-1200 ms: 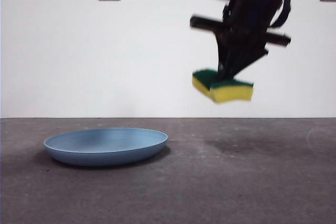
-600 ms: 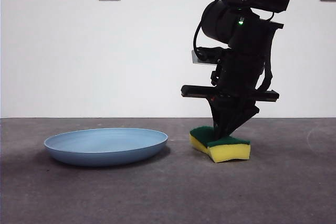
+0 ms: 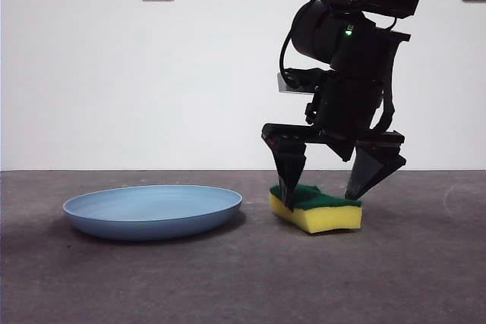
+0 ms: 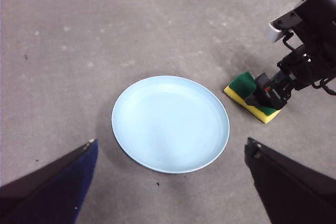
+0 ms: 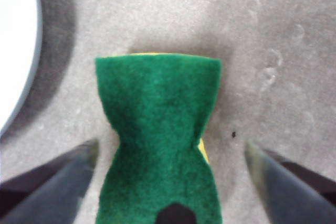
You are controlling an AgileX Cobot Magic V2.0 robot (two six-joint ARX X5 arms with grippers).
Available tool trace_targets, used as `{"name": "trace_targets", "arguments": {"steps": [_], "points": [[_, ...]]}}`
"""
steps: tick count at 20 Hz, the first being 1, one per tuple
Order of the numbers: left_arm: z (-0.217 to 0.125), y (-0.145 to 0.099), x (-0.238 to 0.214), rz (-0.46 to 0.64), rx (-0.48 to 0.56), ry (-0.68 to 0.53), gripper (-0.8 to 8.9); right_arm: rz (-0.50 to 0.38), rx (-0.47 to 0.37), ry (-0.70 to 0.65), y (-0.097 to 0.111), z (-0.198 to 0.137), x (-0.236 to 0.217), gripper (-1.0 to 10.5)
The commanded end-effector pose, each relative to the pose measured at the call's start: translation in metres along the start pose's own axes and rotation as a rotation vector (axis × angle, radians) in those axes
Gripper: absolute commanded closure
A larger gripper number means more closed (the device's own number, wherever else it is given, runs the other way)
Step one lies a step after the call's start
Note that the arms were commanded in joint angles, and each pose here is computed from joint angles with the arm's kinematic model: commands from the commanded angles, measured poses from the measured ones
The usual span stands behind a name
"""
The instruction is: Pick up the plate,pick up the cloth,clean the plate with the cloth
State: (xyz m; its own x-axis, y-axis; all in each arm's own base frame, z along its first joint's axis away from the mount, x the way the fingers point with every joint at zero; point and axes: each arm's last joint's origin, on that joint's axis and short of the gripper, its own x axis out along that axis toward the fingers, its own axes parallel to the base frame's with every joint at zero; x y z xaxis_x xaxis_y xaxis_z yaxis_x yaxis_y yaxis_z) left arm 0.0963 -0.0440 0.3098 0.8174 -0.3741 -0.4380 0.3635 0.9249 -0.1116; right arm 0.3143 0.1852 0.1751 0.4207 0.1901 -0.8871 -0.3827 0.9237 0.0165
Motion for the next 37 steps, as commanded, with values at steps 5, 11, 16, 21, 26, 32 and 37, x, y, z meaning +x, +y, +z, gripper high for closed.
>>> {"name": "trace_targets", "arguments": {"steps": [5, 11, 16, 21, 26, 32, 37], "points": [[-0.002, 0.001, 0.001, 0.047, -0.001, 0.001, 3.47, 0.009, 0.007, -0.050, 0.000, 0.002, -0.022, 4.7], [-0.001, 0.001, 0.002, 0.051, 0.025, -0.002, 7.88, 0.033, -0.006, -0.155, 0.002, 0.001, -0.090, 9.6], [0.003, 0.001, 0.010, 0.058, 0.082, 0.000, 8.21, 0.075, -0.036, -0.310, 0.009, -0.006, -0.148, 9.6], [0.004, 0.002, 0.014, 0.096, 0.117, -0.050, 8.22, 0.094, -0.082, -0.428, 0.017, -0.030, -0.175, 9.6], [-0.019, 0.005, 0.029, 0.090, 0.084, -0.120, 8.22, 0.106, -0.073, -0.583, 0.014, -0.081, -0.179, 9.6], [-0.058, 0.010, 0.044, 0.069, 0.001, -0.240, 8.22, 0.068, -0.011, -0.663, -0.003, -0.141, -0.170, 9.6], [-0.060, 0.010, 0.046, 0.074, -0.002, -0.217, 8.16, 0.050, 0.002, -0.667, -0.005, -0.144, -0.174, 9.5]]}}
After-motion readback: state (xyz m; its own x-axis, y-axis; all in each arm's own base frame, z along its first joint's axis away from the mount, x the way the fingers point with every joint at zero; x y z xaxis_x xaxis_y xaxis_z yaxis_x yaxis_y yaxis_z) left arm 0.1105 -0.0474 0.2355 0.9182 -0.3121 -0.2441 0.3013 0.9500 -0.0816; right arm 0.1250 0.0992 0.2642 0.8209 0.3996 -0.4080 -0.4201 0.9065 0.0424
